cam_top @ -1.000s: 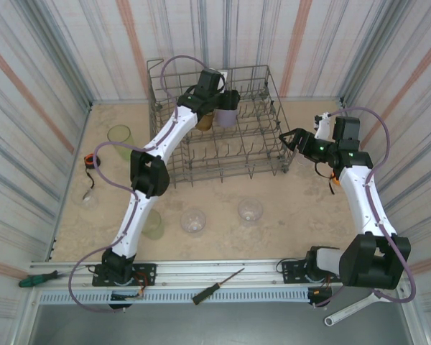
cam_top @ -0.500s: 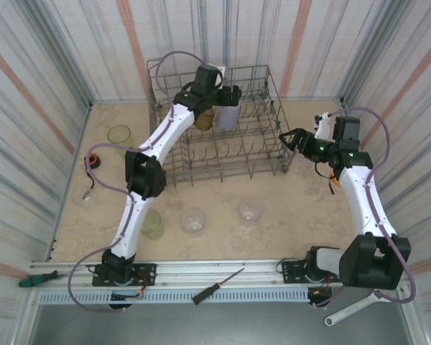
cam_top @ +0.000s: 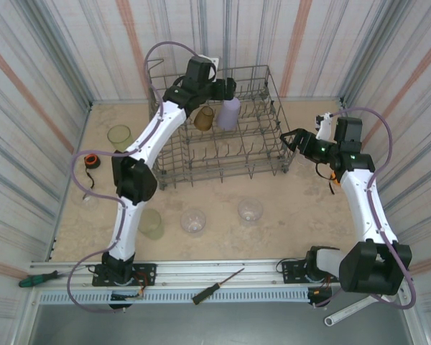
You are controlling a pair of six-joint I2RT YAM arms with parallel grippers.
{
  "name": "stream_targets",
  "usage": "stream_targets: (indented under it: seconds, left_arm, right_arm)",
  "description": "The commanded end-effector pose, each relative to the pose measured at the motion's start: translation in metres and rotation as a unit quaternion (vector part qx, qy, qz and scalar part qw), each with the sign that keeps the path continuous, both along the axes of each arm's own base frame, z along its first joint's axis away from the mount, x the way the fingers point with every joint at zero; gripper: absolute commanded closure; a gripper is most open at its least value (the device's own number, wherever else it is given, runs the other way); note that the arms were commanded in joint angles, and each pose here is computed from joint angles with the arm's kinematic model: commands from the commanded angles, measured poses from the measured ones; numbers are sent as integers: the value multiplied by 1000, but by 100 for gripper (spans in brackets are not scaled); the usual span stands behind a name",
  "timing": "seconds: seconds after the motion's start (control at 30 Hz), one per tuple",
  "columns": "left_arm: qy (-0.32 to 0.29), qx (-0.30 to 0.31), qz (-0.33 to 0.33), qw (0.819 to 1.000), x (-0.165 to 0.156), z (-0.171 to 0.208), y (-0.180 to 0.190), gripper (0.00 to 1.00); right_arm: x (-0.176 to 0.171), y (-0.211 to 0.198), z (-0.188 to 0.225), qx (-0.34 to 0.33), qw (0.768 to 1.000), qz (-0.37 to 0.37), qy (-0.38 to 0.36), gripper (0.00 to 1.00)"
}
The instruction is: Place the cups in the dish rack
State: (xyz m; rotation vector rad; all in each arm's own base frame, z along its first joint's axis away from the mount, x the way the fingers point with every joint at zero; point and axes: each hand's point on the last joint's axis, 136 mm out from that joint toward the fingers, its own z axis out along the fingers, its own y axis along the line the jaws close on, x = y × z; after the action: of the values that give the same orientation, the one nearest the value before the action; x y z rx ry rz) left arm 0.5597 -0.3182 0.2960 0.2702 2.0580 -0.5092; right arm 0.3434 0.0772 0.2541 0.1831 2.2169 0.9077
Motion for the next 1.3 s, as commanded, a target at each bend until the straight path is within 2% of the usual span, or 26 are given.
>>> stream_targets:
  seconds: [0.0,0.73,1.27]
  left_arm:
    - [-19,14,15,1000,-11,29,20,1]
    - [8,42,54,998,-66,31,67,1]
    - [49,72,90,992,-135,30,118,1]
  right_arm:
    - [-9,4,6,11,1000,-1,3,1]
    - [-21,19,-3,-5,1000,3,17,1]
    - [-26,35,-6,-7,1000,18,13,1]
